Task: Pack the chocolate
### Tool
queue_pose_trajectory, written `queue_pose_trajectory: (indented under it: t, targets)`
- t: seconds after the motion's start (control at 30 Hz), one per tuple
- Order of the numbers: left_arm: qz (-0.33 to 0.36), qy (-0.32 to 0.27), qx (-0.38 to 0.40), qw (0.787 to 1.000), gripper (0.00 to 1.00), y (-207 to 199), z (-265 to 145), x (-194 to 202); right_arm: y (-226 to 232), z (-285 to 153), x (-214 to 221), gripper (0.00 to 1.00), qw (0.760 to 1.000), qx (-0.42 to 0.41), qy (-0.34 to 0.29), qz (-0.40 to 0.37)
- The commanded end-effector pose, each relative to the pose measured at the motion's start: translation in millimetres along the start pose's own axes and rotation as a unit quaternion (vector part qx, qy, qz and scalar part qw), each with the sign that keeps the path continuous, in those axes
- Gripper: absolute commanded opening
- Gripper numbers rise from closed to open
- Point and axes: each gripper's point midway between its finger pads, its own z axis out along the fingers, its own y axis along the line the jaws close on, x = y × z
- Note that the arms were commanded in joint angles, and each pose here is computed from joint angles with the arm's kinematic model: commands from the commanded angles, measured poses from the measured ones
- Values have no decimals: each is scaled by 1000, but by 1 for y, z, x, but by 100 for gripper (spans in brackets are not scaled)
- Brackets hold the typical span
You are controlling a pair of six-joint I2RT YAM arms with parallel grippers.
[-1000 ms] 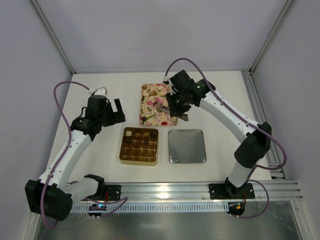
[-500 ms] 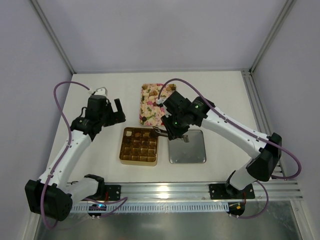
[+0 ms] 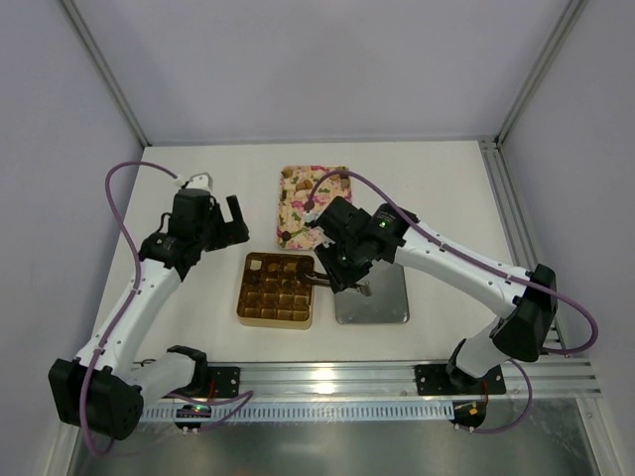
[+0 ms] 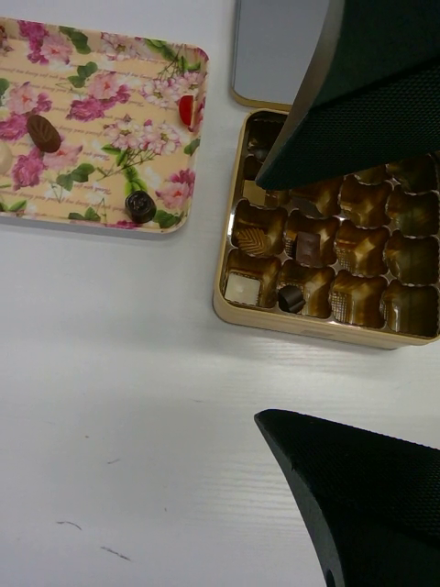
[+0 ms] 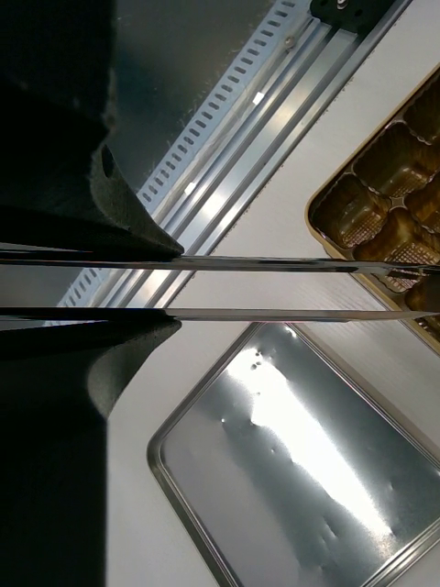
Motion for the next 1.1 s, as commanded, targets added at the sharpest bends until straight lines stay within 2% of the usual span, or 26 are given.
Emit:
queue_pose_trajectory:
  t: [0.0,0.2,0.33,0.53,0.73,0.87,1.07]
  targets:
    - [-3,-17,11,1000,100,-4,-8,-9,9,-11,-2,30,1000,-13,-26,-1]
    - [-2,-19,11,1000,100,-4,-8,-10,12,-8,1,34,1000,-16,-23,-3]
    - [-3,-19,10,1000,100,-4,-9,-10,12,-8,1,39,1000,-14,-25,-4]
    - [-3,-19,9,1000,100,-3,-9,-9,10,-7,-2,41,1000,-9,-30,-3]
    - [-2,-19,11,1000,100,-4,-9,-9,-6,-21,-22,41,998,13,-66,15]
    - [-3,-21,13,1000,100,-5,-10,-11,-47,-30,-40,41,993,51,-95,49]
    - [-4,-18,18,1000,100,-7,-10,-10,-145,-37,-60,41,973,123,-129,144]
